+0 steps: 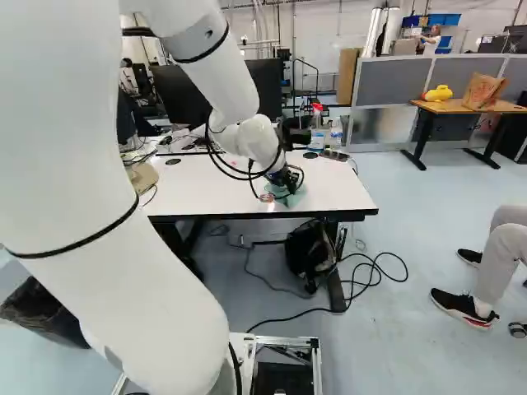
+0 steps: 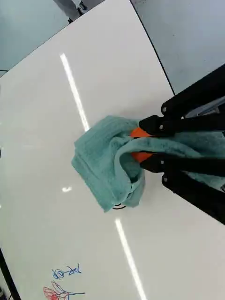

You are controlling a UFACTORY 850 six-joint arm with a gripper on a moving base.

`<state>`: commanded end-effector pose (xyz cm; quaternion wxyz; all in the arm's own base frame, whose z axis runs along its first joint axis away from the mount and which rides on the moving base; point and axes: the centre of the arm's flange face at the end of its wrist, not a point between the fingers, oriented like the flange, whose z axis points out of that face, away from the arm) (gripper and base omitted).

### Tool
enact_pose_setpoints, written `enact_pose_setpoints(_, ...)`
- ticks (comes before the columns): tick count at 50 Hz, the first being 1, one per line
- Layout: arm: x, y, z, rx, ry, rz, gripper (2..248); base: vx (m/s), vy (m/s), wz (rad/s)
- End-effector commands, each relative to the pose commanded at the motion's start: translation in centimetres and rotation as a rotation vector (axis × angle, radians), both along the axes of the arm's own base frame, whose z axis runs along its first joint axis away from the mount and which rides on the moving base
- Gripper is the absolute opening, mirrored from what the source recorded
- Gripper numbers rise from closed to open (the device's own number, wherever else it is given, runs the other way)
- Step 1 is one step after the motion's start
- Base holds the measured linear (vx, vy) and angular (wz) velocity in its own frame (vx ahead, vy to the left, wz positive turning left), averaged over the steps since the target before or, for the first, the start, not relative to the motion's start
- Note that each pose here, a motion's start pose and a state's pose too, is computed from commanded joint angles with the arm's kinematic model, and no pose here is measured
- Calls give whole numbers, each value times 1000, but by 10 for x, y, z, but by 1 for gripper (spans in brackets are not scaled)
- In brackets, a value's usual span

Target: Clean the table with the green towel

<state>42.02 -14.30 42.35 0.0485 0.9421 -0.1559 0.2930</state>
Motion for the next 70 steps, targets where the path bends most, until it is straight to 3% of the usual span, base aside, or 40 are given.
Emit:
enact_pose_setpoints(26, 9, -2, -4, 3, 8, 2, 55, 0, 0, 0)
enact_pose_setpoints(70, 92, -5, -6, -6, -18, 47, 55, 0, 0, 0)
